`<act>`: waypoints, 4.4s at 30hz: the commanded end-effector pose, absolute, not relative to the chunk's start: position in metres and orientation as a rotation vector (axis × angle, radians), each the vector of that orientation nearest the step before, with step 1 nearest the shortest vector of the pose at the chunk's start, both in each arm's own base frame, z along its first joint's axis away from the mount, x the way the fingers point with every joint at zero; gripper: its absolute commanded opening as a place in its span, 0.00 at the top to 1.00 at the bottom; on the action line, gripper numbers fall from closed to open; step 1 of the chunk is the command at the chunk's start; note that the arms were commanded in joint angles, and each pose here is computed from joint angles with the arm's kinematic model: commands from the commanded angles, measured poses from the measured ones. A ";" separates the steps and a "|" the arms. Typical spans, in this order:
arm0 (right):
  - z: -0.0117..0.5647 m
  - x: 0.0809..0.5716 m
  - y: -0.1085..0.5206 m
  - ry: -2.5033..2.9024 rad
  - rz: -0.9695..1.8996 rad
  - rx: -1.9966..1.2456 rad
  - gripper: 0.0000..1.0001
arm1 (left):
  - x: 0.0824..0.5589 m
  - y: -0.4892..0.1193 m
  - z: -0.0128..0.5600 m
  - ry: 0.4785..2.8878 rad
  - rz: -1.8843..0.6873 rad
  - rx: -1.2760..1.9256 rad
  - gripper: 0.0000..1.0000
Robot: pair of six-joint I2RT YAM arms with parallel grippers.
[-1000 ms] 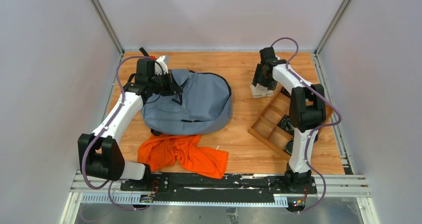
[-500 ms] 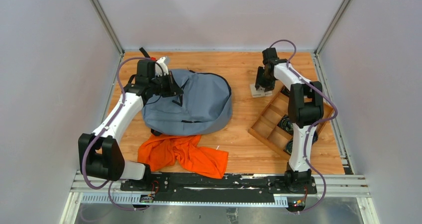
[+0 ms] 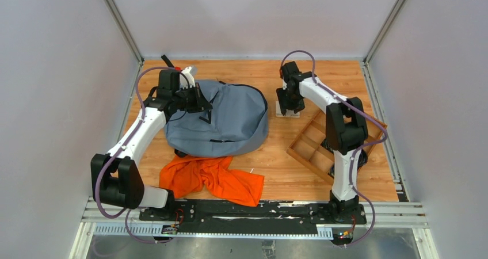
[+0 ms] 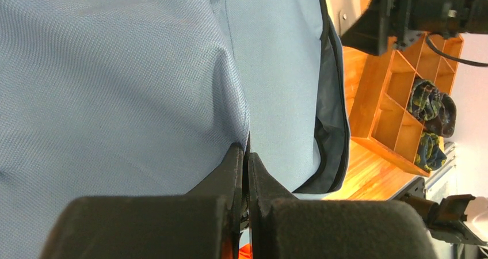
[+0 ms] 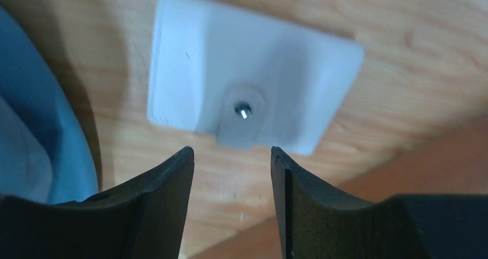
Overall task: Pack the student bag
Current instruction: Pick up the personal item from the center of the board, then place the personal item in the student bag.
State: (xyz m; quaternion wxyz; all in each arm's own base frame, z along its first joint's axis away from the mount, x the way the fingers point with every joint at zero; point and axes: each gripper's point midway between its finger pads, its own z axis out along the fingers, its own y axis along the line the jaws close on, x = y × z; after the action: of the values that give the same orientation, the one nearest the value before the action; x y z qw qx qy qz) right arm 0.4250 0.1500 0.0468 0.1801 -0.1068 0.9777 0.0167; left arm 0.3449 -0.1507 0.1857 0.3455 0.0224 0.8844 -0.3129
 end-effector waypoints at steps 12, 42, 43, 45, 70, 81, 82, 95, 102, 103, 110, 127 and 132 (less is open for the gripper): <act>0.082 0.479 0.132 2.700 0.236 -0.174 0.19 | 0.331 -0.155 0.188 2.294 -0.854 0.098 1.00; 0.023 0.372 0.153 2.873 0.257 -0.313 0.11 | 0.327 -0.158 0.182 2.295 -0.884 0.096 1.00; 0.019 0.370 0.153 2.882 0.204 -0.357 0.10 | 0.327 -0.158 0.182 2.297 -0.885 0.095 1.00; 0.012 0.368 0.152 2.895 0.123 -0.422 0.10 | 0.328 -0.158 0.182 2.299 -0.884 0.094 1.00; 0.036 0.345 0.165 2.809 0.816 -0.164 0.16 | 0.329 -0.156 0.181 2.309 -0.862 0.103 1.00; 0.022 0.353 0.143 2.856 0.736 -0.031 0.42 | 0.331 -0.156 0.178 2.319 -0.860 0.096 1.00; 0.020 0.353 0.141 2.858 0.732 -0.027 0.43 | 0.331 -0.156 0.178 2.321 -0.860 0.095 1.00; 0.019 0.352 0.138 2.853 0.759 0.026 0.94 | 0.330 -0.155 0.176 2.329 -0.853 0.091 1.00; 0.066 0.357 0.139 2.737 0.758 0.020 1.00 | 0.331 -0.156 0.182 2.315 -0.856 0.091 1.00; 0.073 0.357 0.138 2.720 0.752 0.018 1.00 | 0.331 -0.156 0.184 2.311 -0.858 0.092 1.00; 0.138 0.356 0.135 2.560 0.727 0.005 1.00 | 0.332 -0.156 0.193 2.291 -0.862 0.099 1.00; 0.257 0.328 0.306 2.194 1.257 -0.421 1.00 | 0.336 -0.155 0.221 2.219 -0.849 0.075 1.00; 0.253 0.319 0.350 2.202 1.352 -0.519 1.00 | 0.334 -0.154 0.225 2.209 -0.845 0.082 1.00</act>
State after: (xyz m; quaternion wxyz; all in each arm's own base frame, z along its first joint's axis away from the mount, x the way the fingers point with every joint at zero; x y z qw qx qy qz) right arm 0.3234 0.3199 0.2338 0.2567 -0.1675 0.8337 0.4593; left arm 0.3346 -0.1491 0.1919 0.3475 0.0186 0.8832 -0.3145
